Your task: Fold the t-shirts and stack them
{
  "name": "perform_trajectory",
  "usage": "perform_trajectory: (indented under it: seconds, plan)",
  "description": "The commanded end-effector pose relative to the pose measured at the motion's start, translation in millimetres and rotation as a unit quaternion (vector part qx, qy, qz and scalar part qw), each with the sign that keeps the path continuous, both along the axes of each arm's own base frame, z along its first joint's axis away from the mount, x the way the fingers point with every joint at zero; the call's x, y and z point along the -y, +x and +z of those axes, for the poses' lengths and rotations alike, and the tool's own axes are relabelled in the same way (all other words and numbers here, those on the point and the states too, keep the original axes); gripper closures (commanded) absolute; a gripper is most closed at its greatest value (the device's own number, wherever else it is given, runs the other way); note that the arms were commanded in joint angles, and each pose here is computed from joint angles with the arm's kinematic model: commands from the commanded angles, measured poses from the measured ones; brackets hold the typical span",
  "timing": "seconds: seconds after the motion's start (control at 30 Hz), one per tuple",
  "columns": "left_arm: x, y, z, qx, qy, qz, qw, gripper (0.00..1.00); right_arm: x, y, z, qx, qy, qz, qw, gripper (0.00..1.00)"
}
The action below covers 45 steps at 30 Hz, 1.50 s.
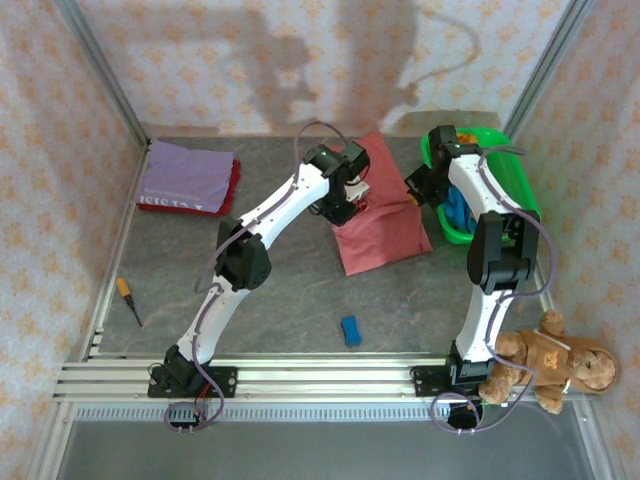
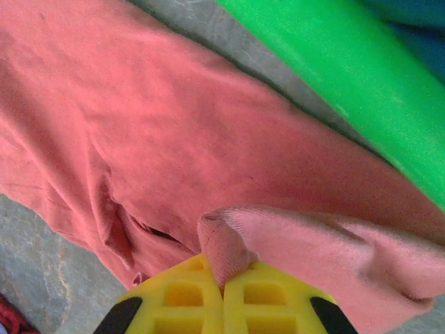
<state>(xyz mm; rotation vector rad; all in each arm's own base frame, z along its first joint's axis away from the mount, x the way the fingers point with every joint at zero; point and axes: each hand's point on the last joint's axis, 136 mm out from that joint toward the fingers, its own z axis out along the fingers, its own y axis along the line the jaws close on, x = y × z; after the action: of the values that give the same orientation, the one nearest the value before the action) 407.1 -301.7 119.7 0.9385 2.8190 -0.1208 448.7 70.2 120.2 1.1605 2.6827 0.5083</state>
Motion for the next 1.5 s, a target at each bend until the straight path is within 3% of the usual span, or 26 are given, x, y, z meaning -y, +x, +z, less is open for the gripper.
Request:
perform_trajectory:
  seconds: [0.0,0.47,0.57,0.6,0.67,0.77,0.9,0.97,1.1,1.27,1.47]
  plan:
    - [-11,24,-3,0.025,0.006,0.001,1.0,1.0,0,15,3,0.008,-0.009,0.008,1.0,1.0]
    - [-26,67,-18,0.057,-0.011,0.012,0.998,1.0,-6,54,-4,0.014,-0.01,0.0,1.0,1.0]
    - [-25,77,-20,0.072,-0.013,0.014,0.997,1.0,-7,58,-6,0.011,-0.006,0.001,1.0,0.93]
    - [-26,81,-20,0.079,-0.013,0.015,0.997,0.92,-8,59,-6,0.01,-0.005,0.002,1.0,0.81]
    - [-31,92,-15,0.105,-0.002,0.025,0.994,0.63,-6,61,-3,0.01,-0.013,0.004,1.0,0.63]
    - [-47,114,5,0.166,0.025,0.058,0.984,0.52,-2,64,12,0.023,-0.026,0.006,0.999,0.47]
    - [-82,136,52,0.244,0.05,0.154,0.956,0.47,-4,61,37,0.046,-0.035,0.02,0.998,0.41]
    - [-87,134,66,0.251,0.033,0.173,0.952,0.47,-9,56,43,0.049,-0.036,0.031,0.998,0.4]
    - [-76,114,72,0.212,-0.011,0.178,0.961,0.46,-21,38,43,0.039,-0.04,0.06,0.997,0.39]
    - [-44,68,47,0.115,-0.057,0.172,0.977,0.46,-26,15,16,0.014,-0.023,0.063,0.998,0.39]
    - [0,13,16,0.075,-0.06,0.146,0.985,0.44,-26,-7,-15,-0.017,-0.017,0.064,0.998,0.39]
